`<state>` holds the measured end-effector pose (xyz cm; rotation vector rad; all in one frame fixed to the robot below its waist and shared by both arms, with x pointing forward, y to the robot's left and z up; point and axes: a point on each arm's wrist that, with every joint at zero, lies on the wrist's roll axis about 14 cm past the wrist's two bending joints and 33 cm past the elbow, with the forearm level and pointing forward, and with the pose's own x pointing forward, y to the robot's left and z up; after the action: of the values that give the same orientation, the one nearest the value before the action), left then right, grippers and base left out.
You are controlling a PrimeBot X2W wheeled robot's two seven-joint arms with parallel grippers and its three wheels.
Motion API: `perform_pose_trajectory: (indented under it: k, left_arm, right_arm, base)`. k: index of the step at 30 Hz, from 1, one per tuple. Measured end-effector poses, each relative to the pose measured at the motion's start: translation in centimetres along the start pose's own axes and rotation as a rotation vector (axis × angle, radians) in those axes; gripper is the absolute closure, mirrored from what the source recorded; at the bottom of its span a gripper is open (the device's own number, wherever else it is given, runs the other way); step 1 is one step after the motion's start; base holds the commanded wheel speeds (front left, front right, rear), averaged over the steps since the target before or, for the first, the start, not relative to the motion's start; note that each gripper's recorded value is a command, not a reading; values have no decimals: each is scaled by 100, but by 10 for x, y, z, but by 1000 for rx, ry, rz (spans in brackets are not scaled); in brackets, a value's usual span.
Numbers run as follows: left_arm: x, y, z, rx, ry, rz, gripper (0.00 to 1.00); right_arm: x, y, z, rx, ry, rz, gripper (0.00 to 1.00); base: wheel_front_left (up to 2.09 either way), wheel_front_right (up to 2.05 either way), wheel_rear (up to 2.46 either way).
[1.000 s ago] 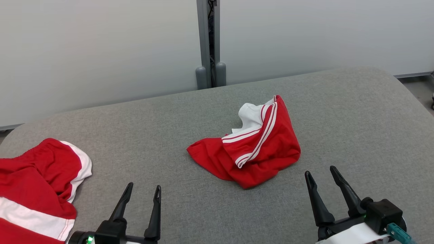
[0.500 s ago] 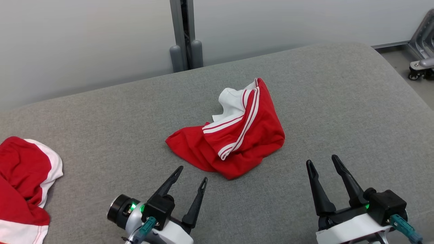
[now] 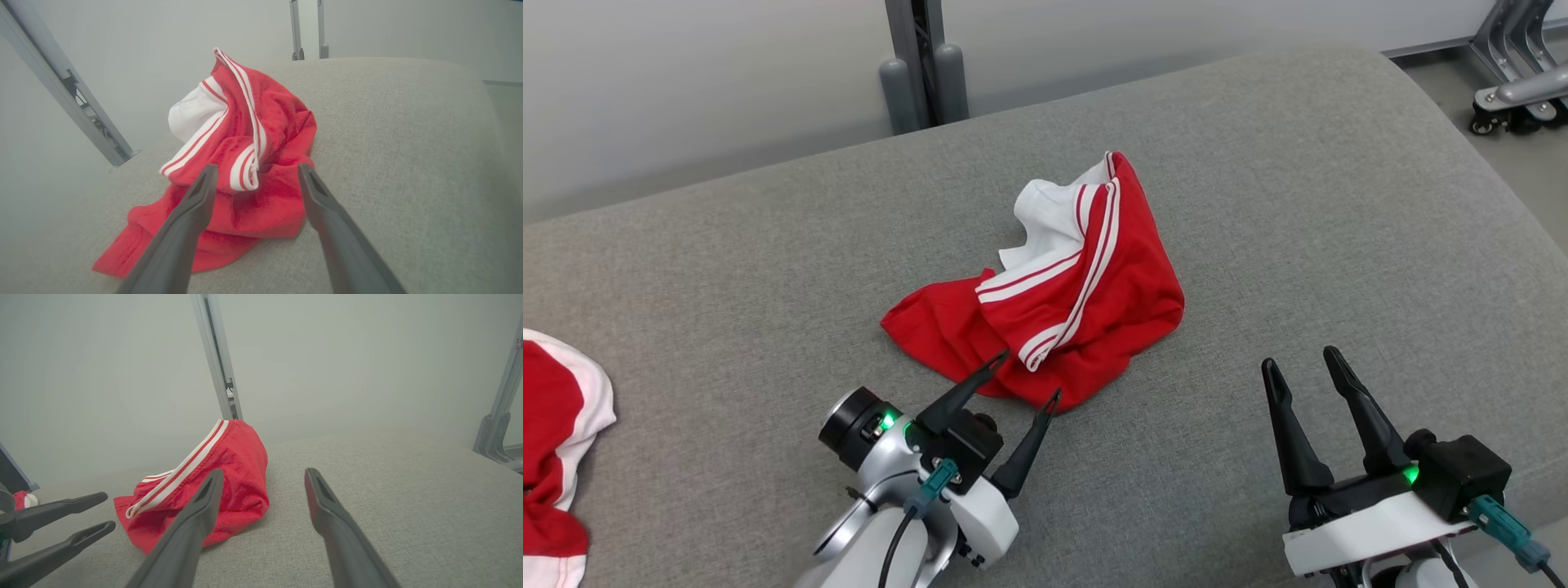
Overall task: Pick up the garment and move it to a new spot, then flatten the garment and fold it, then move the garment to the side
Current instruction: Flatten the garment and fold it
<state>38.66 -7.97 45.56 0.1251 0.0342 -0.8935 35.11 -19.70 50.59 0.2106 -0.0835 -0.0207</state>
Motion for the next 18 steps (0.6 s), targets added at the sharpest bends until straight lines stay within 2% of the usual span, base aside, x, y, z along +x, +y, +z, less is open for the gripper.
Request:
perform_pose_trajectory:
  k: [18]
  left_arm:
    - [43, 7, -29, 206, 98, -93, 0]
  right_arm:
    - [10, -10, -5, 2, 18, -30, 0]
  base:
    - [0, 0, 0]
